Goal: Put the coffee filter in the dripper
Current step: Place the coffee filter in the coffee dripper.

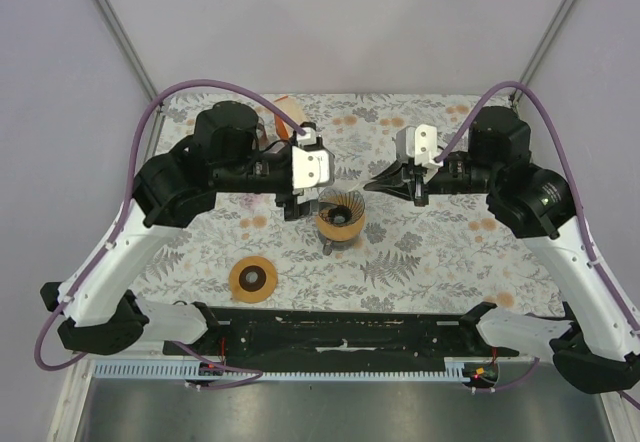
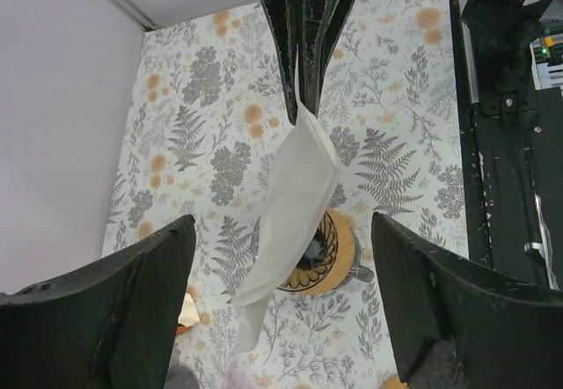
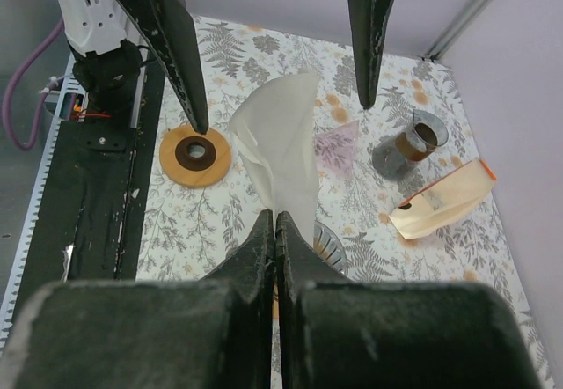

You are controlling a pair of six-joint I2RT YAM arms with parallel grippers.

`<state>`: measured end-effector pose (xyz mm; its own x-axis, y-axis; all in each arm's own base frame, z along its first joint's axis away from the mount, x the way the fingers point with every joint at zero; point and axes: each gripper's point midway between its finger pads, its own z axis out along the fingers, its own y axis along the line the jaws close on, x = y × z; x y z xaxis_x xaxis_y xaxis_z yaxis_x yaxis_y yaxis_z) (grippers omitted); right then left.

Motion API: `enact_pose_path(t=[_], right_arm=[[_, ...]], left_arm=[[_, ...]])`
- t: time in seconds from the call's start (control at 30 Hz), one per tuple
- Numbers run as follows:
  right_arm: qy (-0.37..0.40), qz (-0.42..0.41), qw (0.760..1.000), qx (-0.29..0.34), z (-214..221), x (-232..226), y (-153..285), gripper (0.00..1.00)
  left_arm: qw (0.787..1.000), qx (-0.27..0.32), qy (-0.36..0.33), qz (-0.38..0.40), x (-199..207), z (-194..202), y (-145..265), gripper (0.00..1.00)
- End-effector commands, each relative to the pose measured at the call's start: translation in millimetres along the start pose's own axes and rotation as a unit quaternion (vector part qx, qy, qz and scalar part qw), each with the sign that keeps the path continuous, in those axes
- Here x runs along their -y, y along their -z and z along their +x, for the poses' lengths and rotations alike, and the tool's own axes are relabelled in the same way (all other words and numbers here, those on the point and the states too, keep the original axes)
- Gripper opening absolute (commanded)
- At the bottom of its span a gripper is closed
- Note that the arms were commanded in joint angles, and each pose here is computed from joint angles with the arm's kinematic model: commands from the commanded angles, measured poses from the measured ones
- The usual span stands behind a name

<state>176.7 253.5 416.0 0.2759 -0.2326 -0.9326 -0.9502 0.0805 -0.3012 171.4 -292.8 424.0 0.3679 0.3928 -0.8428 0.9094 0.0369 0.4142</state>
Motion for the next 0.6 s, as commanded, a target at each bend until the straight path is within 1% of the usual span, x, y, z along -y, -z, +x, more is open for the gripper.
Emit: enact_pose_path(t=[0.0, 0.03, 0.07, 0.1, 0.17, 0.2, 0.33, 0.4, 0.53, 0.57], right_arm=[[0.023, -0.012, 0.999, 0.030, -17.6, 0.5, -2.0, 0.00], [0.021, -0.006, 0.999, 0.031, -19.0, 4.1, -2.7, 0.00], [0.017, -0.002, 0.999, 0.031, -18.9, 6.7, -3.9, 0.00], [0.016, 0.003, 0.999, 0.033, -20.8, 9.7, -4.6, 0.00], [0.012, 0.025, 0.999, 0.029, -22.5, 17.9, -3.2, 0.00], [0.013, 0.041, 0.999, 0.025, -22.4, 23.3, -1.6, 0.00], [0.027, 0.102, 0.994, 0.008, -21.0, 37.3, 15.5, 0.00], [0.031, 0.105, 0.994, 0.011, -24.0, 37.2, 19.2, 0.00], [0.026, 0.085, 0.996, 0.025, -29.1, 33.0, 14.7, 0.00], [0.019, 0.090, 0.995, 0.023, -27.2, 35.3, 13.6, 0.06]], left_arm=[[1.000, 0.004, -0.018, -0.010, -4.1, 0.0, 0.0, 0.85], [1.000, 0.001, -0.015, -0.012, -4.6, 1.8, -0.4, 0.82], [1.000, 0.000, -0.012, -0.012, -4.4, 4.4, -2.3, 0.74], [1.000, 0.001, -0.004, -0.016, -5.0, 5.1, -3.1, 0.61], [1.000, -0.008, 0.009, -0.026, -6.2, 11.4, -5.1, 0.25], [0.999, -0.011, 0.012, -0.036, -8.6, 13.0, -3.9, 0.02], [0.993, -0.030, 0.053, -0.100, -25.7, 32.9, 5.7, 0.02], [0.990, -0.034, 0.071, -0.117, -28.4, 43.5, 9.7, 0.02], [0.985, -0.036, 0.103, -0.133, -25.3, 59.3, 14.4, 0.02], [0.983, -0.041, 0.109, -0.143, -26.6, 64.8, 15.9, 0.02]])
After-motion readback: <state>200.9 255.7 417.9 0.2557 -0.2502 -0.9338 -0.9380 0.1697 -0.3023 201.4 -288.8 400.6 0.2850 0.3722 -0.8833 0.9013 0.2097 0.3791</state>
